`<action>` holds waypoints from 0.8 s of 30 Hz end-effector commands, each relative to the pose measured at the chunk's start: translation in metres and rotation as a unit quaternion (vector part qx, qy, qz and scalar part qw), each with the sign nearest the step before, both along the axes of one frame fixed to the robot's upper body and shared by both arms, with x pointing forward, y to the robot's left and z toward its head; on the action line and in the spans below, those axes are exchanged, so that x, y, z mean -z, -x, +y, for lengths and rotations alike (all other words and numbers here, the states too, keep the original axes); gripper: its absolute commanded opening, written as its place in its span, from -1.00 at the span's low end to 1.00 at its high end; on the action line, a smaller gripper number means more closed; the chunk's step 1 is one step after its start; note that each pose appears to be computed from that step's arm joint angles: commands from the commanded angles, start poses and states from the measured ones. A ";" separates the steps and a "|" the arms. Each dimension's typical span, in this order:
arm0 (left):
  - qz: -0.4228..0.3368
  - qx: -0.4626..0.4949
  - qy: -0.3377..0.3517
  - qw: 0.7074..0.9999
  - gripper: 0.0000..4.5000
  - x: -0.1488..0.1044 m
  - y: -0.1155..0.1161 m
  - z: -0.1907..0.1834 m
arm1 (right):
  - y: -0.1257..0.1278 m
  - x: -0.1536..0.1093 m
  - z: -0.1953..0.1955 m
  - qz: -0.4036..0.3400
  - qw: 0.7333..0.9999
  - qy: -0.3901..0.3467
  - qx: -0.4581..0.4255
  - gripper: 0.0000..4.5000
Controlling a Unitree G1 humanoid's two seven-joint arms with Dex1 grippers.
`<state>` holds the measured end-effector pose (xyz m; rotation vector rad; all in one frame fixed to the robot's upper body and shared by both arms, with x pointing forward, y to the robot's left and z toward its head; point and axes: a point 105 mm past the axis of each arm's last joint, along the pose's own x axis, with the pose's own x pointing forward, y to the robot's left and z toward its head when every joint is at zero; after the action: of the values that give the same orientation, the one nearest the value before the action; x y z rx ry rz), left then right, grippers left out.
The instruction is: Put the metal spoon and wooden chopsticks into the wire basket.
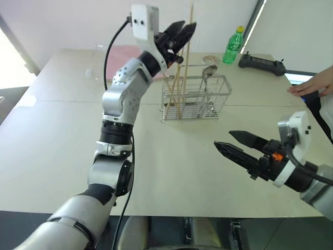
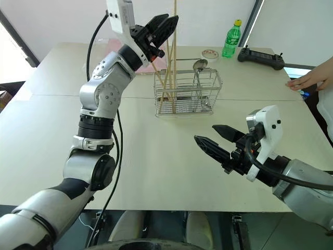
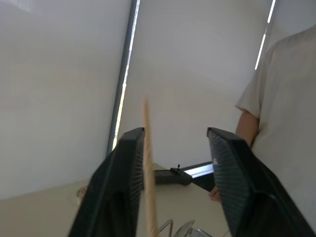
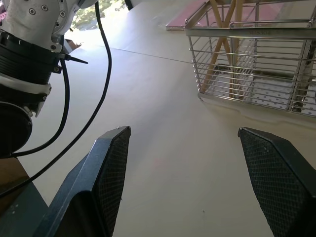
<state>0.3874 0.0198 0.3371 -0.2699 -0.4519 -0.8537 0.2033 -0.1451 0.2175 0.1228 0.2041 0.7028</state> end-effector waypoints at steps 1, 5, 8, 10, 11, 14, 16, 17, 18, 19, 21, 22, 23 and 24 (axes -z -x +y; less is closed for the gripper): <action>-0.036 0.012 0.011 0.999 0.79 -0.022 0.016 -0.003 | 0.003 -0.009 0.004 -0.021 1.000 -0.009 -0.009 0.59; -0.038 0.008 0.009 0.999 0.99 -0.022 0.017 -0.001 | 0.001 -0.010 0.004 -0.021 1.000 -0.010 -0.011 0.59; -0.048 0.004 0.006 0.999 0.99 -0.028 0.019 0.004 | 0.000 -0.010 0.004 -0.021 1.000 -0.010 -0.013 0.59; -0.052 0.002 0.000 0.999 0.99 -0.035 0.018 0.010 | 0.000 -0.010 0.004 -0.022 1.000 -0.006 -0.015 0.59; -0.051 0.003 -0.007 0.999 0.99 -0.040 0.016 0.016 | -0.001 -0.011 0.003 -0.024 1.000 0.001 -0.015 0.59; -0.028 0.031 -0.065 0.997 0.99 -0.046 0.008 0.041 | -0.003 -0.019 -0.008 -0.036 0.999 0.026 -0.011 0.59; -0.024 0.078 -0.148 0.986 0.99 -0.037 0.013 0.060 | -0.006 -0.028 -0.020 -0.046 0.998 0.041 -0.003 0.59; -0.029 0.092 -0.184 0.978 0.99 -0.032 0.017 0.068 | -0.007 -0.031 -0.025 -0.049 0.998 0.047 0.001 0.59; -0.034 0.109 -0.232 0.966 0.99 -0.021 0.023 0.078 | -0.009 -0.033 -0.032 -0.050 0.997 0.055 0.008 0.59; -0.035 0.121 -0.281 0.952 0.99 -0.007 0.027 0.088 | -0.011 -0.034 -0.039 -0.051 0.997 0.060 0.015 0.59; -0.032 0.137 -0.346 0.928 0.99 0.013 0.033 0.101 | -0.012 -0.036 -0.048 -0.050 0.996 0.068 0.022 0.59; -0.024 0.147 -0.384 0.911 0.99 0.027 0.036 0.110 | -0.013 -0.037 -0.051 -0.049 0.996 0.070 0.025 0.59; -0.022 0.157 -0.417 0.895 0.99 0.039 0.041 0.118 | -0.014 -0.037 -0.054 -0.049 0.996 0.071 0.026 0.59; -0.014 0.163 -0.448 0.879 0.99 0.051 0.044 0.125 | -0.015 -0.038 -0.056 -0.049 0.996 0.071 0.026 0.59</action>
<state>0.3538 0.1469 0.2795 0.4235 0.0257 -1.2542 0.2181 -0.1966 0.2436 -0.0140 0.1984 0.6484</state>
